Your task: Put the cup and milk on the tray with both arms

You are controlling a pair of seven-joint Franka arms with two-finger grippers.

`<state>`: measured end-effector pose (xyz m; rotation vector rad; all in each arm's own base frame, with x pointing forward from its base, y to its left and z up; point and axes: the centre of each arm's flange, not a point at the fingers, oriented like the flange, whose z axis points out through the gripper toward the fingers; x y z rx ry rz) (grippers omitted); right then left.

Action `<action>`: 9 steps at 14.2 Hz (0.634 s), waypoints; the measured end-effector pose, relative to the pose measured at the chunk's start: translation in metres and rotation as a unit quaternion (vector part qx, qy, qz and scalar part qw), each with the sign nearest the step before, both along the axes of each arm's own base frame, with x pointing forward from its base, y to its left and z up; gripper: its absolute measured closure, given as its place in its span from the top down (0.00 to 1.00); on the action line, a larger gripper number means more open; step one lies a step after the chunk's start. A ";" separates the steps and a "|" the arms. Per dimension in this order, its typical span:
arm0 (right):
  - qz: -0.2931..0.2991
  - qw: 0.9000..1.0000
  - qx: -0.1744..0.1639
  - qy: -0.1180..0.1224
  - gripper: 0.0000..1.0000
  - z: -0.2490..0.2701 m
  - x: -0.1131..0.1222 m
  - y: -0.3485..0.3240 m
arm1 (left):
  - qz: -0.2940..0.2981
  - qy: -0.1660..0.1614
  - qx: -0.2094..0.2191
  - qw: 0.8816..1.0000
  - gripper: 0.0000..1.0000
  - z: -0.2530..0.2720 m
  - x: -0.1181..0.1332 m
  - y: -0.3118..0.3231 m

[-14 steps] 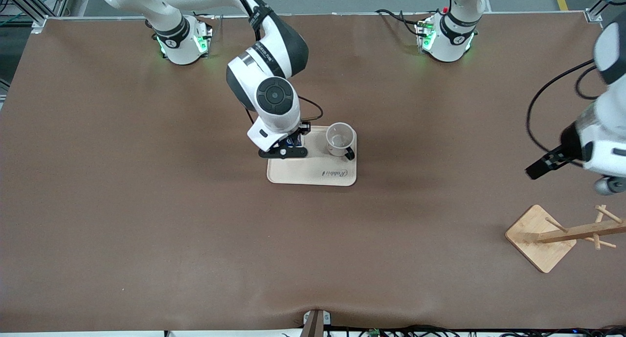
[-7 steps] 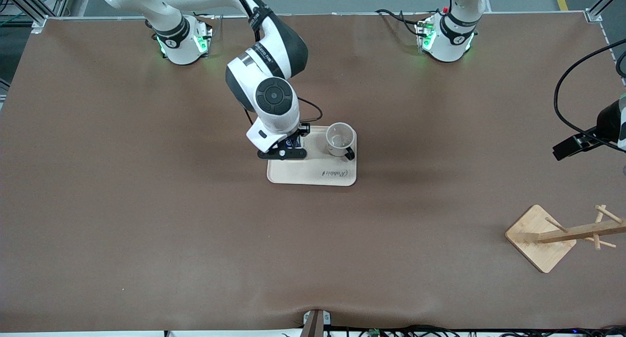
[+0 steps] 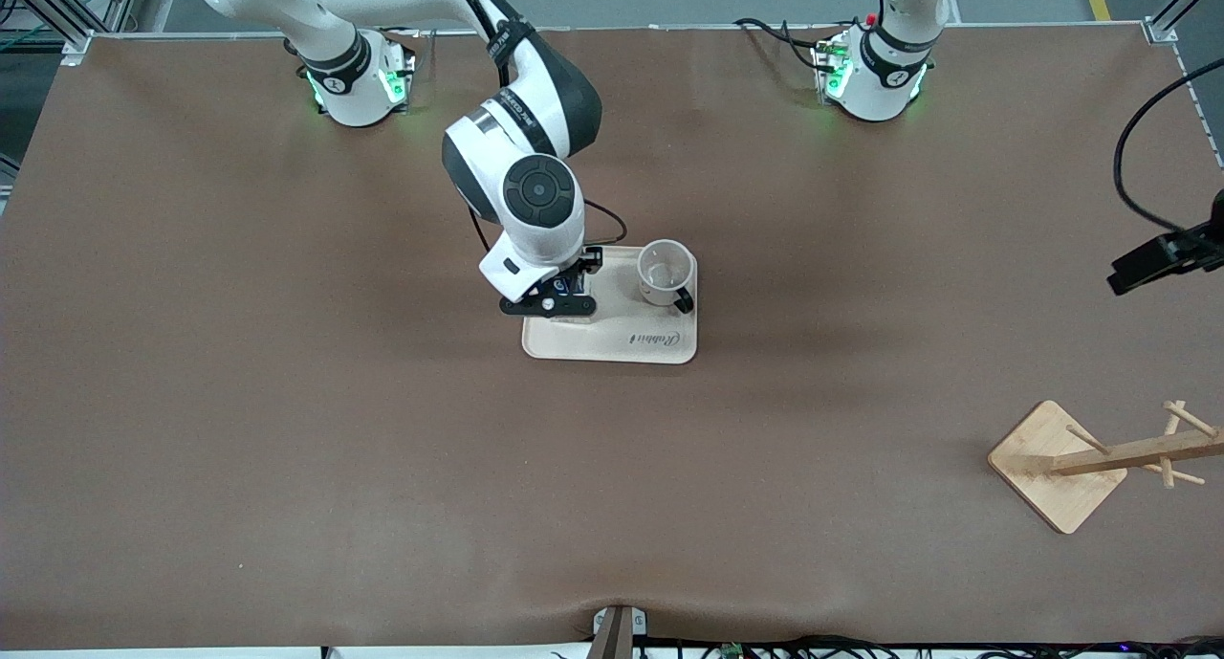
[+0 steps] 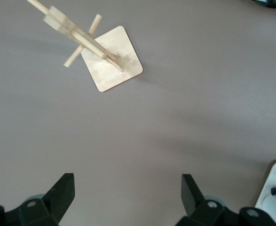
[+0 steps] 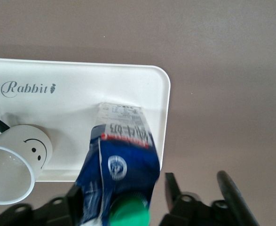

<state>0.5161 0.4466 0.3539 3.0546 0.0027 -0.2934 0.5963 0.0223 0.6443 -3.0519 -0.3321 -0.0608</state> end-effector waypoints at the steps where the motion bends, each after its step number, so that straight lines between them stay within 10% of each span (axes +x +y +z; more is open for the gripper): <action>1: 0.000 1.000 -0.001 0.000 0.86 -0.001 0.000 0.000 | -0.006 -0.002 -0.003 1.000 1.00 0.011 -0.009 0.006; 3: 0.001 1.000 -0.001 0.000 1.00 -0.001 0.000 0.001 | -0.006 0.011 -0.007 1.000 1.00 0.024 -0.026 0.015; 9: 0.007 1.000 0.015 -0.014 1.00 0.051 -0.002 0.007 | -0.011 0.030 -0.036 0.999 1.00 0.027 -0.049 0.015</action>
